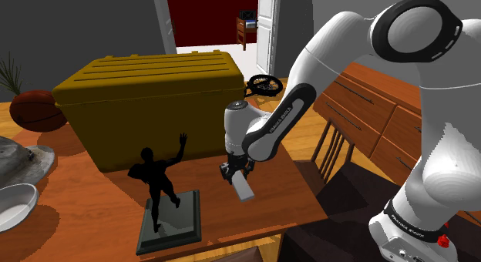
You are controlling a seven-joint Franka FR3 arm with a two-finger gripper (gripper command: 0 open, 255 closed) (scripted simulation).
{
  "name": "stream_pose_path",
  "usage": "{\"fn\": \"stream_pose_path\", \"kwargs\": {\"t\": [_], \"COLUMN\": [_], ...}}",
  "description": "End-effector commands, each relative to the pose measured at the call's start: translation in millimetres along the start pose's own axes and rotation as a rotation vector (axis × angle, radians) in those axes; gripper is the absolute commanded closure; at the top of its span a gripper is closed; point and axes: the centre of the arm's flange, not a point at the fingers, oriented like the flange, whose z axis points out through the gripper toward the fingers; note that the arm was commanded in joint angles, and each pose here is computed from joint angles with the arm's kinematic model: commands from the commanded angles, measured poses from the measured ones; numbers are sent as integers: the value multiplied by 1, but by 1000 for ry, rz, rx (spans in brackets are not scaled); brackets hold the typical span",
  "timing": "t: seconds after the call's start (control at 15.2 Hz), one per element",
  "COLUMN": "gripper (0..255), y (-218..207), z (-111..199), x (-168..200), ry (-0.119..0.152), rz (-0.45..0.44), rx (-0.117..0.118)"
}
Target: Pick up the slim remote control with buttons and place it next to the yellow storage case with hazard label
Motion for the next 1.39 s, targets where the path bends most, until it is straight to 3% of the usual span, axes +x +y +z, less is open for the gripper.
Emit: {"fn": "stream_pose_path", "kwargs": {"t": [0.0,0.13,0.2,0.53,0.79,1.32], "gripper": [255,255,0,0,0,0], "y": [0,0,0,0,0,0], "z": [0,0,0,0,-50,-50], "x": [0,0,0,0,0,0], "ry": [0,0,0,0,0,0], "rz": [0,0,0,0,0,0], "rx": [0,0,0,0,0,0]}}
